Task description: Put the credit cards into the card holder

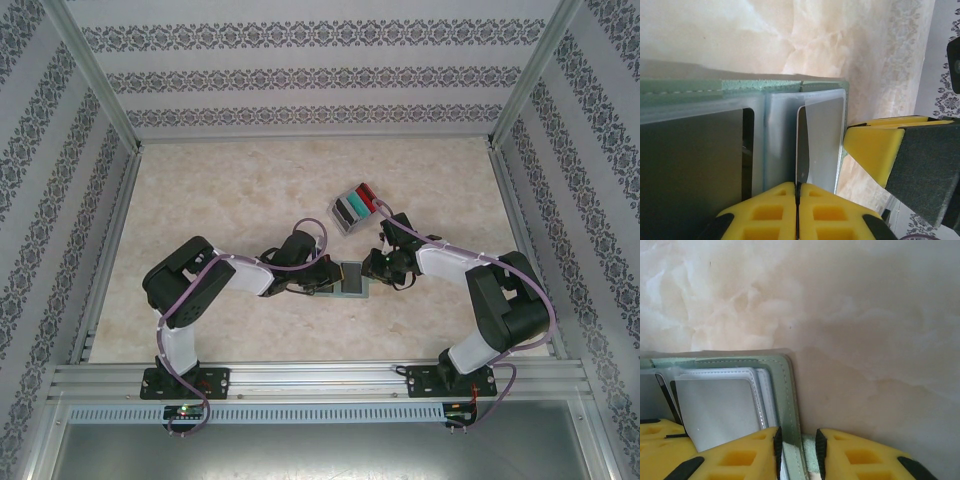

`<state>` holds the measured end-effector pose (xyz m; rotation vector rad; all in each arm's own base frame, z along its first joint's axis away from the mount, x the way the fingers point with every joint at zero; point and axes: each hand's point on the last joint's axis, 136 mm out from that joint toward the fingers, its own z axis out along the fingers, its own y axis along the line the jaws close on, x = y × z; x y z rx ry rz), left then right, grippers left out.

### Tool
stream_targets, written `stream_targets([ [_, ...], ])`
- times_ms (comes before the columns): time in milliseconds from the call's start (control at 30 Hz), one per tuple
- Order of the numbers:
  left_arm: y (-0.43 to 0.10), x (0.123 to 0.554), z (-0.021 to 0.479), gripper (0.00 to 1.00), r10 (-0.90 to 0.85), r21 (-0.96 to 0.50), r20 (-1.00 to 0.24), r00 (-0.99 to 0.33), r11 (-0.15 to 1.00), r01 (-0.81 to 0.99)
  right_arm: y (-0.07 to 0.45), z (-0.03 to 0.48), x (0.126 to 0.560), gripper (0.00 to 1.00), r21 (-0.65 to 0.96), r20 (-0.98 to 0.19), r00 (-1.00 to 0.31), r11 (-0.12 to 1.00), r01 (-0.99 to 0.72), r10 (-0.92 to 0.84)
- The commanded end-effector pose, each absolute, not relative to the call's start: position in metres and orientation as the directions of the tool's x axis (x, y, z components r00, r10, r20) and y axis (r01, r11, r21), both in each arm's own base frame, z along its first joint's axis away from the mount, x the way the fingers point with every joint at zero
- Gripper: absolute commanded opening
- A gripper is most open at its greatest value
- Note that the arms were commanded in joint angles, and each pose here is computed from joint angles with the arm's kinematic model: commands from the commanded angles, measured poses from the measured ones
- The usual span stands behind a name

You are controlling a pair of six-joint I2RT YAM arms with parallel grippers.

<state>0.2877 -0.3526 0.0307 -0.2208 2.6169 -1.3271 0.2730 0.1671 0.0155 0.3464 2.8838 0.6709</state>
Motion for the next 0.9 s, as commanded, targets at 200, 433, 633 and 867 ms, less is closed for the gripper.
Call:
stream_targets([
  [200, -0.339, 0.28, 0.049, 0.26, -0.217, -0.767, -0.174, -0.961, 0.642, -0.006, 0.163, 0.061, 0.29, 0.35, 0.45, -0.221, -0.944, 0.884, 0.124, 0.245],
  [433, -0.324, 0.29, 0.075, 0.45, -0.209, -0.721, -0.247, -0.946, 0.692, 0.035, 0.14, 0.107, 0.342, 0.48, 0.401, -0.366, -0.903, 0.914, 0.067, 0.227],
  [633, -0.312, 0.314, 0.088, 0.52, -0.261, -0.715, -0.269, -0.927, 0.699, 0.011, 0.122, 0.126, 0.424, 0.68, 0.367, -0.44, -0.869, 0.928, 0.056, 0.226],
  [867, -0.29, 0.34, 0.102, 0.53, -0.334, -0.711, -0.282, -0.899, 0.702, -0.038, 0.134, 0.115, 0.496, 0.7, 0.378, -0.384, -0.907, 0.926, 0.013, 0.17],
])
